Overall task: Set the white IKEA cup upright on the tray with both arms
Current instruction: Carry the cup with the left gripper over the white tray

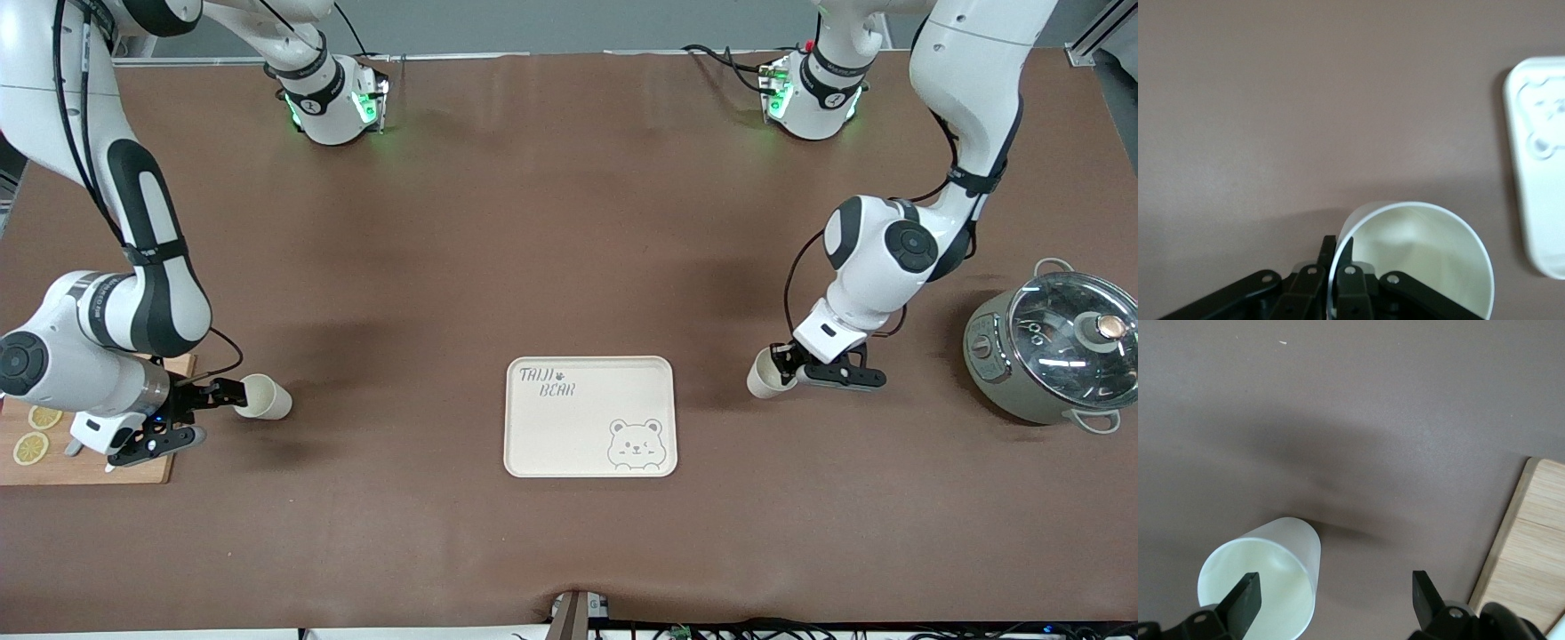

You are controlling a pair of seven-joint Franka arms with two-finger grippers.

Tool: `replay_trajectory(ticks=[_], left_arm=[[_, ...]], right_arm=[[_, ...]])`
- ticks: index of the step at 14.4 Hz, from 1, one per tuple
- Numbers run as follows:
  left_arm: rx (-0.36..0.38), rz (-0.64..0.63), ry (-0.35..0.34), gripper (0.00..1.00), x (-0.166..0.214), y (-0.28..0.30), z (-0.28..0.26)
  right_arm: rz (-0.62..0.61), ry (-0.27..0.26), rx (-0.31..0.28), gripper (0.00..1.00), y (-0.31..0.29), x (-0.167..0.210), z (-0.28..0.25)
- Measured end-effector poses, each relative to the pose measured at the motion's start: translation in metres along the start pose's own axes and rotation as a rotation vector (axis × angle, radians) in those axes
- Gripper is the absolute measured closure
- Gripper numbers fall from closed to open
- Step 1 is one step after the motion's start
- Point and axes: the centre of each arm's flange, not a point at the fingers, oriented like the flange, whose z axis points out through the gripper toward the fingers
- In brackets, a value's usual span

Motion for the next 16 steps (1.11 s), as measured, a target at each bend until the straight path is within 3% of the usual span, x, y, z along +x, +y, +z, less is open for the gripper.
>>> replay_trajectory(ticks=[3, 6, 12, 16], left_arm=[[-0.003, -0.064, -0.098, 0.96, 0.038, 0.040, -0.056], [0.020, -0.123, -0.118, 0.96, 0.056, 0.090, -0.091], [0.014, -0.212, -0.129, 0.96, 0.045, 0.165, -0.077], [0.071, -0.236, -0.121, 0.96, 0.037, 0.195, -0.047]], right_arm=[[-0.017, 0.017, -0.009, 0.00, 0.001, 0.002, 0.004], [-0.029, 0.028, -0.015, 0.00, 0.002, 0.004, 0.008], [-0.065, 0.052, -0.028, 0.00, 0.002, 0.003, 0.015], [-0.073, 0.048, -0.028, 0.00, 0.000, -0.004, 0.029]])
